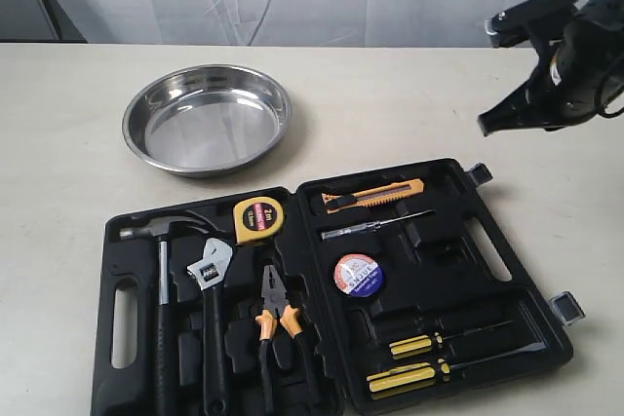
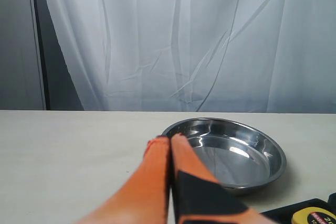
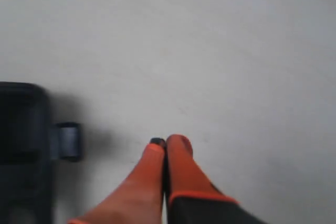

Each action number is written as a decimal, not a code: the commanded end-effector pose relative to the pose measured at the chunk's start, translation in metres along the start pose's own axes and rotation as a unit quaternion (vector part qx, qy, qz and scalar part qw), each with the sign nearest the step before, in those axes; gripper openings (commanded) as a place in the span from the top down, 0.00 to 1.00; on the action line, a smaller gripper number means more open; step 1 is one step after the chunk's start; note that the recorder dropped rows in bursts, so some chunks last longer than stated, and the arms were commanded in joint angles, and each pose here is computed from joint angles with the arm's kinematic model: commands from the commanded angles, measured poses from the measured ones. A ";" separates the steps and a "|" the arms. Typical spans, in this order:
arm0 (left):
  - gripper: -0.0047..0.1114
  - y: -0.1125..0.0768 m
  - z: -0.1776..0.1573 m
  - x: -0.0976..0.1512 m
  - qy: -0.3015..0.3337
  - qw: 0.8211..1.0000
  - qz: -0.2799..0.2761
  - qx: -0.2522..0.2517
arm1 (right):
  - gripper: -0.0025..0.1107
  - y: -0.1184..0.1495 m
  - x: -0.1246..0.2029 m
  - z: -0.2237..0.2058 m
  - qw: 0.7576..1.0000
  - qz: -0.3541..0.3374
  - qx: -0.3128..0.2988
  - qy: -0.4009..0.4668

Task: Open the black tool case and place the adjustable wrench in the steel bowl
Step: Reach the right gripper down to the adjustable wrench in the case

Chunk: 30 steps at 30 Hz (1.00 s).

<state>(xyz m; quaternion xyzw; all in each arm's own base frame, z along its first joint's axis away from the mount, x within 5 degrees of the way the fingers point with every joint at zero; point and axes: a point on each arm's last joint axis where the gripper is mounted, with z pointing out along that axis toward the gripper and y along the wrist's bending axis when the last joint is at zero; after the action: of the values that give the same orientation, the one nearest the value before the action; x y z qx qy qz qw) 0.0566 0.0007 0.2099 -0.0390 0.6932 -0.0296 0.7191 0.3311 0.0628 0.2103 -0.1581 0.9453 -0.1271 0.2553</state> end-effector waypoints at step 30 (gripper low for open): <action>0.96 -0.001 0.000 0.001 -0.001 1.000 -0.001 0.006 | 0.45 0.317 0.007 -0.033 0.924 -0.095 -0.328 0.171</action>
<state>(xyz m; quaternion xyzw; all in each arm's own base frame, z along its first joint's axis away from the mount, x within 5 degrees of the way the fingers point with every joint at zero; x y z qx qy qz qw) 0.0566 0.0007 0.2099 -0.0390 0.6932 -0.0296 0.7191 0.2358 0.3489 0.1400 -0.3137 0.9419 0.1182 0.0202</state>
